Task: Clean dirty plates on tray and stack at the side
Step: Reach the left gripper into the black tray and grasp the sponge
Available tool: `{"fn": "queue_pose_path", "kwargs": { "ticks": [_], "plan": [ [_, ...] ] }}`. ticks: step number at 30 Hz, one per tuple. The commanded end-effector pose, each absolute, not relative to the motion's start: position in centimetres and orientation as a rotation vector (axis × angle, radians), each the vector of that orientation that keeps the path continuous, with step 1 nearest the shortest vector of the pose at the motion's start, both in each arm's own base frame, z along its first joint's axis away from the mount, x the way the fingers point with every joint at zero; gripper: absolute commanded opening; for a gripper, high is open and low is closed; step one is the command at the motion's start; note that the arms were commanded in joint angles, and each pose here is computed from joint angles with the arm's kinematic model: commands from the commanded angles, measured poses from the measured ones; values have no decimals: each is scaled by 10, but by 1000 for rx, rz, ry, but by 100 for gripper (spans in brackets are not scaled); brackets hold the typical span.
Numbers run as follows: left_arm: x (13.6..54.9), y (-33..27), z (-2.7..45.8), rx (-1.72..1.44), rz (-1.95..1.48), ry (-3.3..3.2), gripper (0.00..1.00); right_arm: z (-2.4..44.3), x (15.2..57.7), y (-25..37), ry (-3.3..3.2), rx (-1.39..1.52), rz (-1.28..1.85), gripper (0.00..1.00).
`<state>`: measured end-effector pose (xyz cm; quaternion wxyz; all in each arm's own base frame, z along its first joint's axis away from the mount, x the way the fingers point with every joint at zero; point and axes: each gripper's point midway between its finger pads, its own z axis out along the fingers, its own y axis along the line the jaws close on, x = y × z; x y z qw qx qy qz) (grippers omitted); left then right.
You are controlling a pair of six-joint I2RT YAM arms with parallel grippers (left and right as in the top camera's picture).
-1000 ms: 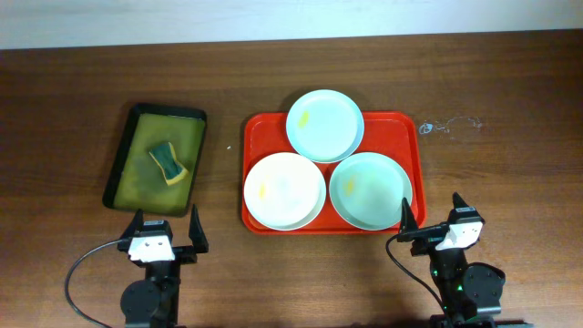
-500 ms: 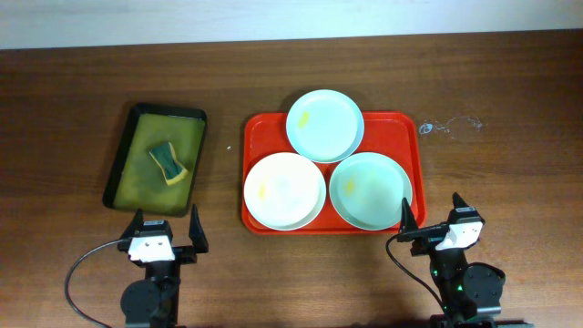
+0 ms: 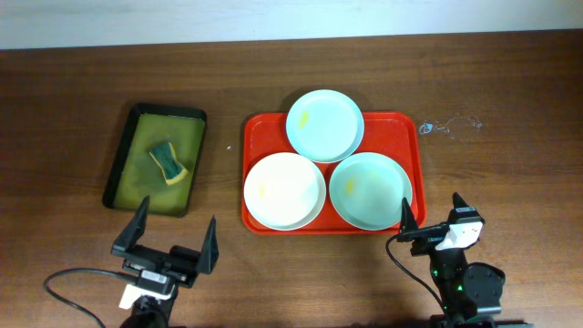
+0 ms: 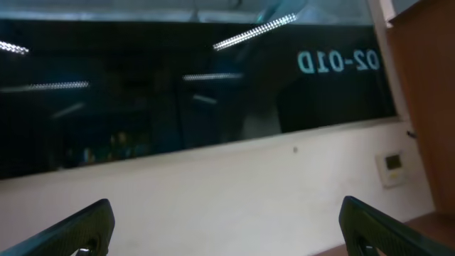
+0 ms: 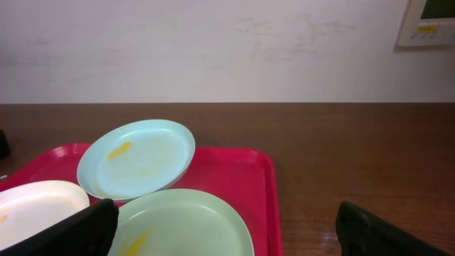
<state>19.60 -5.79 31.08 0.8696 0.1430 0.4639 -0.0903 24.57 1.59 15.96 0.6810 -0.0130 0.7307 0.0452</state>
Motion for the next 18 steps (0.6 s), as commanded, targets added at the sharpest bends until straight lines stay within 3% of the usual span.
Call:
{"fn": "queue_pose_path", "kwargs": {
  "ticks": [1, 6, 11, 16, 18],
  "plan": [
    [191, -60, 339, 337, -147, 969, 99, 157, 246, 15, 1646, -26, 94, 98],
    [250, -63, 347, 430, -128, 1452, 99, 157, 246, 15, 1646, -26, 94, 98],
    [303, -97, 341, 597, -401, 1774, 99, 157, 246, 15, 1646, -26, 94, 98],
    [389, 0, 309, -104, -43, 2150, 99, 157, 246, 15, 1646, -26, 94, 98],
    [409, -5, 292, -90, -81, 2234, 99, 157, 246, 15, 1646, -26, 94, 98]
  ]
}}
